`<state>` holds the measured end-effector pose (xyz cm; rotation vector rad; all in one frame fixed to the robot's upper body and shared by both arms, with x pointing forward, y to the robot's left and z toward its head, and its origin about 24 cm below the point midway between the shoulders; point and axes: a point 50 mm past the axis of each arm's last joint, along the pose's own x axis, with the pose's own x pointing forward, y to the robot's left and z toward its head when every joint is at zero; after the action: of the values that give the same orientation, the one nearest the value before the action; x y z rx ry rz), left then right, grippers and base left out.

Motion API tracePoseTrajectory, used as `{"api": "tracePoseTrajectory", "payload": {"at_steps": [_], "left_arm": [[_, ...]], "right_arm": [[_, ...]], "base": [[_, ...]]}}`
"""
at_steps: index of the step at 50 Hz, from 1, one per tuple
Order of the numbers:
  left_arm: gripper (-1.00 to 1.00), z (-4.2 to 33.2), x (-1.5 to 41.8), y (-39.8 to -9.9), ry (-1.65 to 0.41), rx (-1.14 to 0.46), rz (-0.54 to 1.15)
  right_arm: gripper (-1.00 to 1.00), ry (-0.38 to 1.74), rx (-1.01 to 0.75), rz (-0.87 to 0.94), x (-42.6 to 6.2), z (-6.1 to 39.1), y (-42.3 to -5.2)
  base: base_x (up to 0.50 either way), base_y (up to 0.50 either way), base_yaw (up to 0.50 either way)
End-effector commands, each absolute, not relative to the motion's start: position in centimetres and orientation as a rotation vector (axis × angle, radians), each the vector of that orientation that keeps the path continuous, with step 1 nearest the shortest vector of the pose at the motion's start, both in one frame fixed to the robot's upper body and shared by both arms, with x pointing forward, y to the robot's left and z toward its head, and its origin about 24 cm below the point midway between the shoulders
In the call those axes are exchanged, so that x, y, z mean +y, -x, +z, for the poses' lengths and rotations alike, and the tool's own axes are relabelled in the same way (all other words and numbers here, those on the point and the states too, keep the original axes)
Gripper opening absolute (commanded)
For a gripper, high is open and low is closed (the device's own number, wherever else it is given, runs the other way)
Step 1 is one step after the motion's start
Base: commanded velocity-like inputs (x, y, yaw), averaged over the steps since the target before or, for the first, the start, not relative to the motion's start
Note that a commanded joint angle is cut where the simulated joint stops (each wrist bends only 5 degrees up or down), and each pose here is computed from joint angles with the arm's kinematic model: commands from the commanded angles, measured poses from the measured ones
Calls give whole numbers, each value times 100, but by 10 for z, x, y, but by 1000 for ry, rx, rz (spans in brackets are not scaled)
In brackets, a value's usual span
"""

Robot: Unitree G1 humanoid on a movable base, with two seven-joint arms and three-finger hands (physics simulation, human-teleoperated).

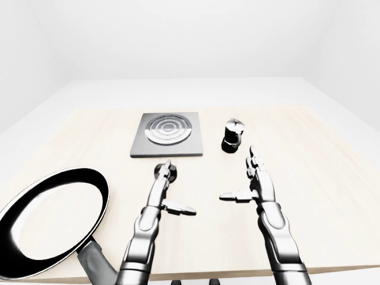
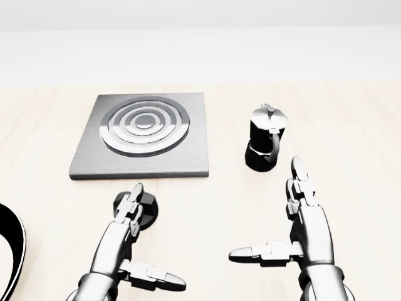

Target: Turn on the stove.

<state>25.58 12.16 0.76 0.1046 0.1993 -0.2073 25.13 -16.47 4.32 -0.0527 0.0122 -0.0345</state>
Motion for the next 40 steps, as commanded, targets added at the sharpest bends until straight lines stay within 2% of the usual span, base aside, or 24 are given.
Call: {"api": "tracePoseTrajectory", "payload": {"at_steps": [1, 7, 13, 23, 28, 35, 40], "left_arm": [[100, 12, 116, -268, -115, 185, -231], [100, 25, 112, -272, -112, 134, -242], [100, 54, 113, -272, -100, 5, -234], [100, 150, 116, -252, -77, -416, -240], [100, 183, 118, -239, -74, -574, -236], [100, 205, 123, -232, -70, -680, -219], [100, 236, 135, -225, -74, -829, -174]], "right_arm": [[100, 52, 12, -37, -165, 43, -253], [100, 51, 13, -40, -166, 42, -253], [100, 48, 16, -41, -166, 40, -253], [100, 46, 20, -38, -165, 40, -253], [100, 44, 23, -37, -165, 38, -252], [100, 44, 23, -36, -165, 38, -252], [100, 43, 25, -37, -165, 38, -252]], "base": [[0, 0, 0], [0, 0, 0], [0, 0, 0], [0, 0, 0], [0, 0, 0], [0, 0, 0], [0, 0, 0]]}}
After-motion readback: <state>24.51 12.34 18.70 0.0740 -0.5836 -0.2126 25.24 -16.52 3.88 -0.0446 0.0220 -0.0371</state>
